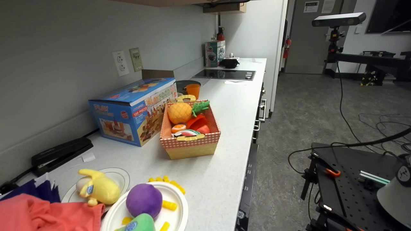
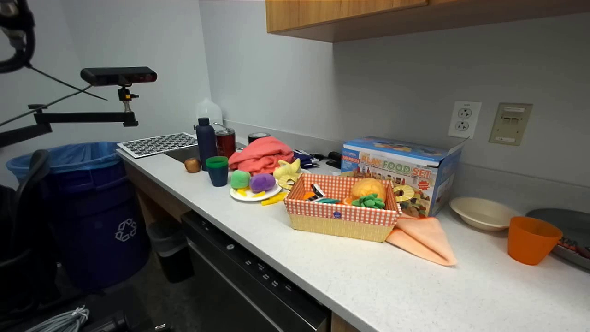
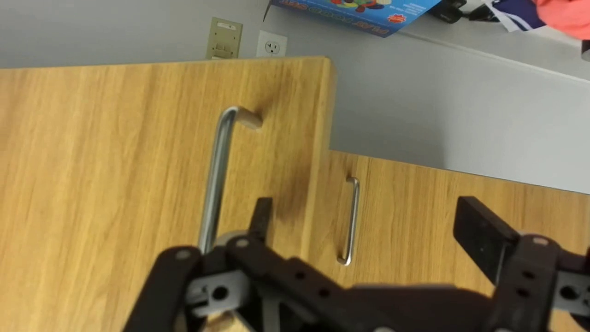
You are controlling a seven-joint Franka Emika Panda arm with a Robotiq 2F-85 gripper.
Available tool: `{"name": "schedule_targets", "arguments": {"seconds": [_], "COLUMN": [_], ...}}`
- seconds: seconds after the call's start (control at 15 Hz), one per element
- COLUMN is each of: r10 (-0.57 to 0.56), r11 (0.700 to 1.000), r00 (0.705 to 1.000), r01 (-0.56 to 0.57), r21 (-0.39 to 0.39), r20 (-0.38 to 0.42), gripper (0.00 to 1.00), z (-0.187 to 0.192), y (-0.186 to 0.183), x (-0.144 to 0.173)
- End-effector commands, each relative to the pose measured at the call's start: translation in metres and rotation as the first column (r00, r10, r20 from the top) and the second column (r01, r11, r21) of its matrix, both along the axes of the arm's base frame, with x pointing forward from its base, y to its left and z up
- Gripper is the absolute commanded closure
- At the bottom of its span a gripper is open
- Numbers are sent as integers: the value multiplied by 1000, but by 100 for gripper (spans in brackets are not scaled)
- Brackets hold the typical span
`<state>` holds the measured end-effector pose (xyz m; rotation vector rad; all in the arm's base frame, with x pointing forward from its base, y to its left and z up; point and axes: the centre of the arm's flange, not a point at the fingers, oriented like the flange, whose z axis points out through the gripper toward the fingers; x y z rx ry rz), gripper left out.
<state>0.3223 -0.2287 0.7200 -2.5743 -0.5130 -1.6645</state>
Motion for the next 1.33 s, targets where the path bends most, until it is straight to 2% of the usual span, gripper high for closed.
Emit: {"name": "schedule_targets", "arguments": {"seconds": [0.0,0.33,0.93,1.27], "r10": [-10,16,-30,4], "r11": [999,995,972,945], "r00": [1000,996,983,980], "r01": [9,-25,-14,-69], "r21": [43,101,236,320], "r20": [19,88,182,198], "gripper": [0,0,0,0], "z": [-2,6,-1,8], "y": [-1,18,45,55], "x": [28,62,138,149]}}
